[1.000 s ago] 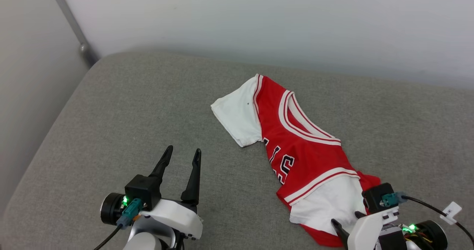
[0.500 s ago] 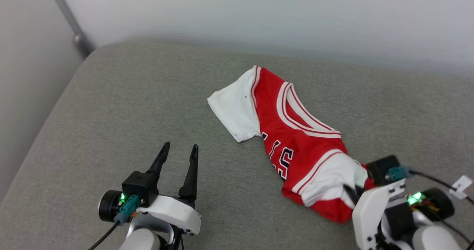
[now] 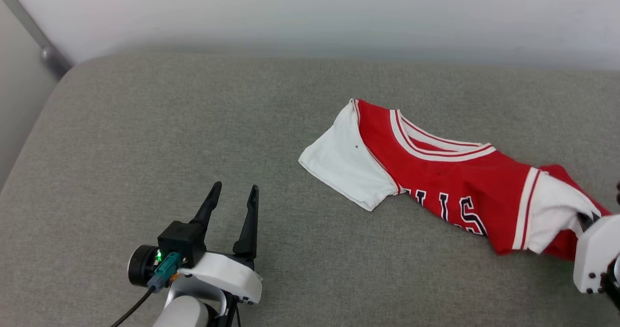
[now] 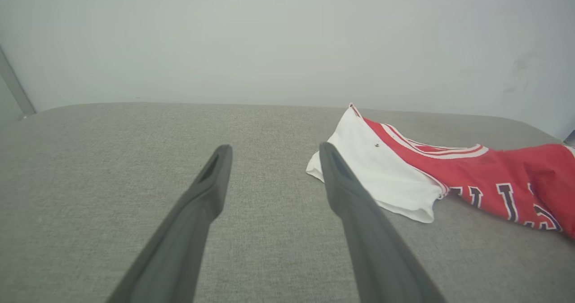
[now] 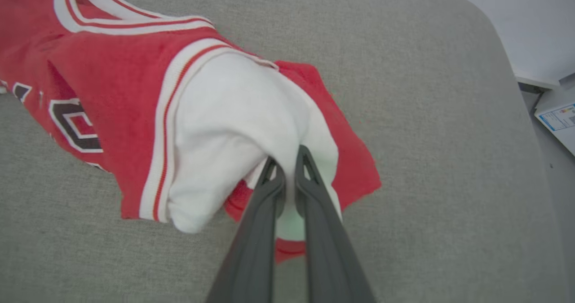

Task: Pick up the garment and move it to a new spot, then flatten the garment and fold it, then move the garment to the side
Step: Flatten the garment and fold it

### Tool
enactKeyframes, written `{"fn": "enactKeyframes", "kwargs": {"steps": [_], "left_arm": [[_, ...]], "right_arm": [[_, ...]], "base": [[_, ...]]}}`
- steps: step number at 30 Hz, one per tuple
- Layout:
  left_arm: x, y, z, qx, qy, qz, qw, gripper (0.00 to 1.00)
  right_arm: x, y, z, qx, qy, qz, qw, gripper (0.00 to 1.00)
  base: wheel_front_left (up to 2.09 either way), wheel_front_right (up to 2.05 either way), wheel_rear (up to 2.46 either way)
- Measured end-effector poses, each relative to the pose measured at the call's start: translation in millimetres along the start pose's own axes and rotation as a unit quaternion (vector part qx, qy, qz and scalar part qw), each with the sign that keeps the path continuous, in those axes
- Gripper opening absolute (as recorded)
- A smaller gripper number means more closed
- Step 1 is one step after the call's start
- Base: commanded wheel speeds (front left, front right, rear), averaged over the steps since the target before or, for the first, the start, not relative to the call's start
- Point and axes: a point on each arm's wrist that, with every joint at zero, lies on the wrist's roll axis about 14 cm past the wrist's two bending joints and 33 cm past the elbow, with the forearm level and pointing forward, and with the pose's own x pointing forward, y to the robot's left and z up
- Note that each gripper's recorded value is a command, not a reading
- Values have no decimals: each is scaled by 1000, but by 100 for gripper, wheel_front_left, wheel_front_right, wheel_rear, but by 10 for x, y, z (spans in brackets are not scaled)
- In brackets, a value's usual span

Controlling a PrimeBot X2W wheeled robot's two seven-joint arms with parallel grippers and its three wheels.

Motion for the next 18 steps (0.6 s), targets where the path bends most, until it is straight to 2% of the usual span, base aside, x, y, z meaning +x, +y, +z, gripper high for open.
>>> {"fn": "enactKeyframes", "kwargs": {"steps": [2, 3, 4, 6, 8, 12, 18], "left_arm": [[32, -16, -43, -1, 5, -4, 1000, 100], [50, -21, -60, -1, 8, -5, 1000, 100], [67, -29, -75, -1, 9, -6, 1000, 100], [93, -30, -104, -2, 13, -6, 1000, 100], [101, -55, -100, -2, 12, -9, 1000, 100], [41, -57, -65, 0, 8, -8, 1000, 100], [-9, -164, 12, 0, -3, -22, 1000, 100]], "right_arm": [[52, -85, -199, 23, 15, -12, 1000, 4], [75, -87, -281, 34, 18, -14, 999, 55], [96, -69, -352, 41, 20, -14, 999, 100], [125, -19, -430, 61, 11, -13, 998, 100], [42, -29, -319, 93, -64, -31, 993, 100], [-159, -44, -225, 112, -113, -42, 986, 100], [-433, -195, -360, 132, -88, -64, 985, 100]], "base": [[0, 0, 0], [0, 0, 0], [0, 0, 0], [0, 0, 0], [0, 0, 0], [0, 0, 0], [0, 0, 0]]}}
